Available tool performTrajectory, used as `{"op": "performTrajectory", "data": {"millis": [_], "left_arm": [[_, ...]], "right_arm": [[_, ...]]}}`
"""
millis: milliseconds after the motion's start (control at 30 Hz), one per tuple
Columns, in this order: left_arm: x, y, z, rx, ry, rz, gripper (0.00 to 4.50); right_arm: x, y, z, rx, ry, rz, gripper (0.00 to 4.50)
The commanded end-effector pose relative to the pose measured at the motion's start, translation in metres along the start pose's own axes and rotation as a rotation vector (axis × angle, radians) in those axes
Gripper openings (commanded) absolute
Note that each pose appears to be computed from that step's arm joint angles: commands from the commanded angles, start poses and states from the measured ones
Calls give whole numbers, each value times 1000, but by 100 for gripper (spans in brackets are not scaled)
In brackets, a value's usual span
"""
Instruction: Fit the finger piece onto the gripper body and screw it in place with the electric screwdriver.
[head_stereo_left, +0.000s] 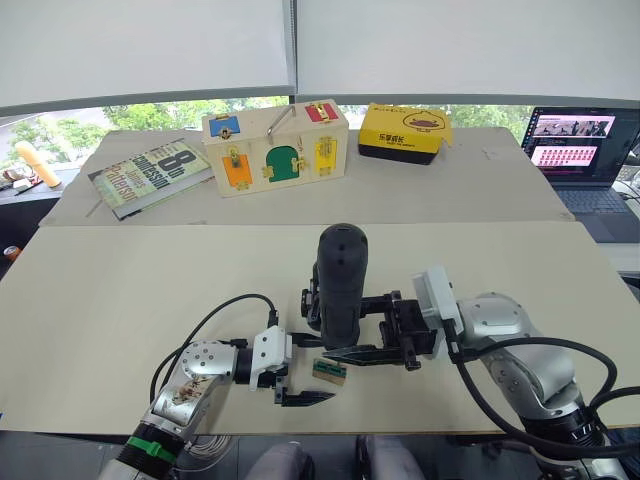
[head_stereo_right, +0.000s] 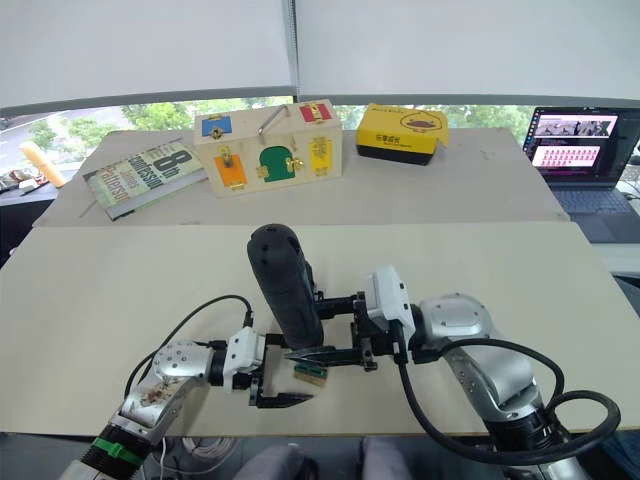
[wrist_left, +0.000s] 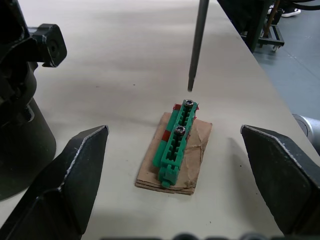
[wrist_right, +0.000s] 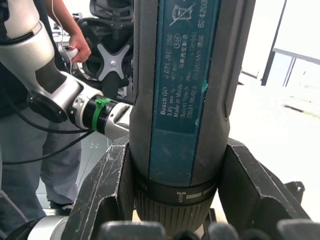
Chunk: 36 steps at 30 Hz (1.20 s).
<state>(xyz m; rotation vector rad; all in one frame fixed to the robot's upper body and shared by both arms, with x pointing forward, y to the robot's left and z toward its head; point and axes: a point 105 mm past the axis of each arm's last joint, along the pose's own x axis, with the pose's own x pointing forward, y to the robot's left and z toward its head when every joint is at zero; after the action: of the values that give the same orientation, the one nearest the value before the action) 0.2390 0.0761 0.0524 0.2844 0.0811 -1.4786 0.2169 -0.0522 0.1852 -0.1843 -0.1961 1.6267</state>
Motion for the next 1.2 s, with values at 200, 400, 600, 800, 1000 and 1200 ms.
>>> {"op": "performTrajectory", "data": {"millis": [200,400,600,800,1000,1200], "left_arm": [[1,-8,-22,-89,53,-5,450],[1,-9,-21,-90,53,-5,450],[1,-10,-20,-87,54,-7,450],[1,-9,-19,-85,52,-10,450],[1,-9,-17,-86,54,-12,450],[1,-8,-15,-85,54,-12,450]], "right_arm": [[0,3,8,-57,-20,21,191],[0,3,7,-57,-17,18,191],[-2,3,4,-63,-9,12,191],[-2,3,4,-63,-8,10,191],[-2,5,2,-55,-8,13,191],[-1,5,0,-54,-5,12,191]]}}
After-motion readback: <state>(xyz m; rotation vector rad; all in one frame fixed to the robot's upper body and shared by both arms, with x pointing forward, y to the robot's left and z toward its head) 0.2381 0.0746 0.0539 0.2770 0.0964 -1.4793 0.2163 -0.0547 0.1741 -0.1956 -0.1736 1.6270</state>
